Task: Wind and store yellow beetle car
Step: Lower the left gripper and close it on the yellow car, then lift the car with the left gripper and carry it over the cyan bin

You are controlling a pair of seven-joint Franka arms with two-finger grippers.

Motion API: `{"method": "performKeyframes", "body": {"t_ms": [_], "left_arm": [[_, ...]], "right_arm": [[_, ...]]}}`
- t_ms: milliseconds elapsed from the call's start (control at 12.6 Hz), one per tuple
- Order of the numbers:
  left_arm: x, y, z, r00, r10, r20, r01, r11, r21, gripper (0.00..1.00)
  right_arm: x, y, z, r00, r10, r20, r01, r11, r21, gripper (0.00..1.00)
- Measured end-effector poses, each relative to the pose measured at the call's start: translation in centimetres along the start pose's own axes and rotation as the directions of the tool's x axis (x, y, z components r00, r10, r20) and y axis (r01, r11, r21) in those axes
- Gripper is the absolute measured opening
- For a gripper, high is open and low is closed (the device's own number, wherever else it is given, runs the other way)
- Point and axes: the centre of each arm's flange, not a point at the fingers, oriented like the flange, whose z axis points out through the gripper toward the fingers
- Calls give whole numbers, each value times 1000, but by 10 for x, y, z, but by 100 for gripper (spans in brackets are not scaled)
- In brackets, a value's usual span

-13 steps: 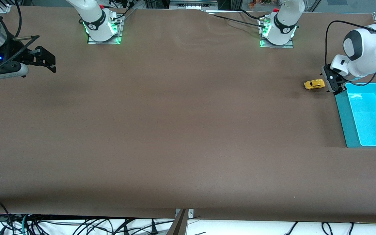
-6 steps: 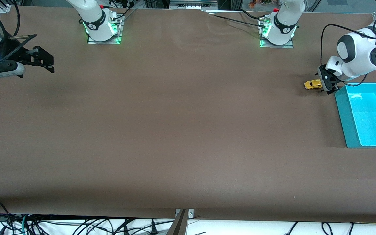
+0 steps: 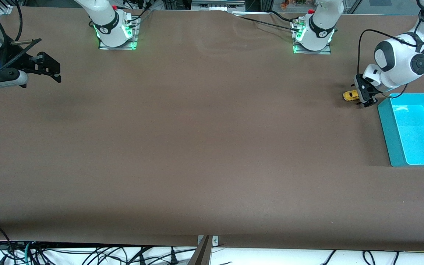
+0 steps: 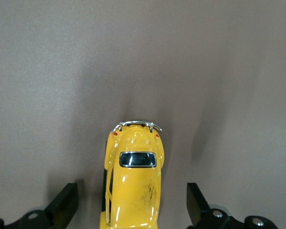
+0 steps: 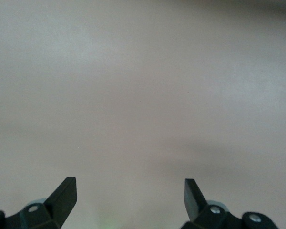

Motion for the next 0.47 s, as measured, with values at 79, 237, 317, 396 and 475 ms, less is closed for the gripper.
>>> {"method": "performKeyframes", "body": {"t_ms": [79, 237, 317, 396, 475], "left_arm": [[0, 0, 0, 1000, 10, 0, -10, 1000, 3, 90], [0, -1, 0, 1000, 17, 1, -17, 1000, 6, 65], [1, -1, -1, 1000, 20, 1, -20, 1000, 8, 53], [1, -1, -4, 1000, 26, 3, -26, 1000, 13, 49], [1, -3, -7, 999, 32, 5, -32, 999, 20, 47]], "right_arm": [[0, 0, 0, 1000, 0, 0, 0, 1000, 0, 100], [0, 0, 0, 1000, 0, 0, 0, 1000, 0, 100], [0, 0, 0, 1000, 0, 0, 0, 1000, 0, 100], [0, 0, 0, 1000, 0, 0, 0, 1000, 0, 100], [0, 0, 0, 1000, 0, 0, 0, 1000, 0, 100]]}}
